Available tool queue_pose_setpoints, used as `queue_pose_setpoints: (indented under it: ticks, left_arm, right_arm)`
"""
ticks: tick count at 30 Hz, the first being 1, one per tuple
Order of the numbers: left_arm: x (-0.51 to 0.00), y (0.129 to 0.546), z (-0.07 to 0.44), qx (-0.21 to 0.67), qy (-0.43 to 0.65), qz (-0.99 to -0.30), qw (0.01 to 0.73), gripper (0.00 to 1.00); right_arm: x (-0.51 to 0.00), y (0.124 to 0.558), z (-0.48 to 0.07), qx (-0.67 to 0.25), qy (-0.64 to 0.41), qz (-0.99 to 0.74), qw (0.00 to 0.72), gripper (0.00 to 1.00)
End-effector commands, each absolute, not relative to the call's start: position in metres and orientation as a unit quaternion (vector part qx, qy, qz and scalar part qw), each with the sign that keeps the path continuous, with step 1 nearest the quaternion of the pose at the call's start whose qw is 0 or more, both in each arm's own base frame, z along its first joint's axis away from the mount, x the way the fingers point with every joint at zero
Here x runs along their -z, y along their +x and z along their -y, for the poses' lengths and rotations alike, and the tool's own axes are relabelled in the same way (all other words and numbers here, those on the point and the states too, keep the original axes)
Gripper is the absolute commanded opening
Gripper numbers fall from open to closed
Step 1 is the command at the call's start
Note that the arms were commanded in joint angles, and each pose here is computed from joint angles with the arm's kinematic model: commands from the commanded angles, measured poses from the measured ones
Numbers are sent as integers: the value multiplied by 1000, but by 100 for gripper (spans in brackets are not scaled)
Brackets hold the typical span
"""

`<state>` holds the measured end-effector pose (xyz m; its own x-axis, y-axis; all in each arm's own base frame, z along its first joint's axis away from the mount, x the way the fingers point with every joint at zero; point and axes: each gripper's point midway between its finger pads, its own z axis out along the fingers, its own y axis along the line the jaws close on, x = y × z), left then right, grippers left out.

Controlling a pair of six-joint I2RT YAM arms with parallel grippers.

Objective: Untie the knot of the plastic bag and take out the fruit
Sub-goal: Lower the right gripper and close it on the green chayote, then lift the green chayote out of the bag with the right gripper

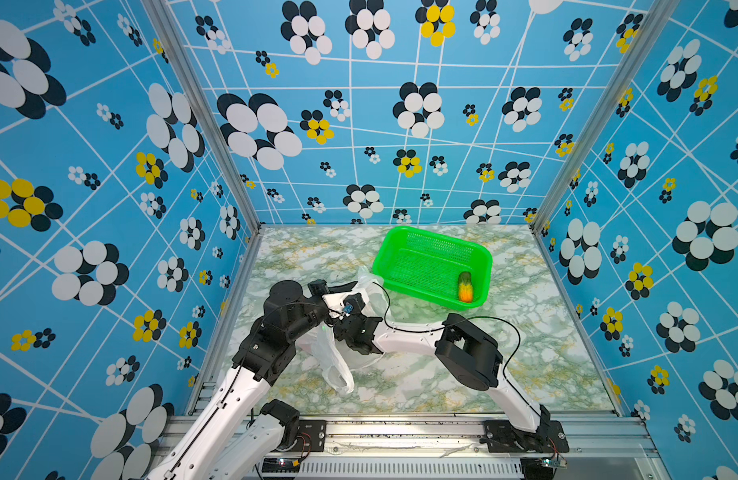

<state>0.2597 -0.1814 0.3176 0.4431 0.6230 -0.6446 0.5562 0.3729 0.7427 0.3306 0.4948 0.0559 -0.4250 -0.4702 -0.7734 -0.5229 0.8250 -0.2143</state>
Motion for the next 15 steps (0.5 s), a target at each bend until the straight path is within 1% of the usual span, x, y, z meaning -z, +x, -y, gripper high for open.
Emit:
queue_pose_setpoints:
  ticks: [1, 3, 6, 13, 15]
  left_arm:
    - [-324, 250, 186, -15, 567, -506, 649, 0]
    - [-325, 250, 186, -16, 566, -506, 650, 0]
    - [-324, 252, 185, -19, 563, -510, 650, 0]
    - [-323, 280, 167, -55, 521, -566, 637, 0]
    - [-321, 287, 162, -61, 509, -580, 633, 0]
  right_arm:
    - [-22, 325, -486, -6, -312, -862, 400, 68]
    - [-24, 323, -488, -16, -312, -863, 396, 61]
    - [-33, 321, -487, -26, -306, -865, 397, 54]
    - [-68, 317, -478, -46, -287, -862, 415, 44]
    - [-78, 313, -473, -58, -279, -862, 419, 43]
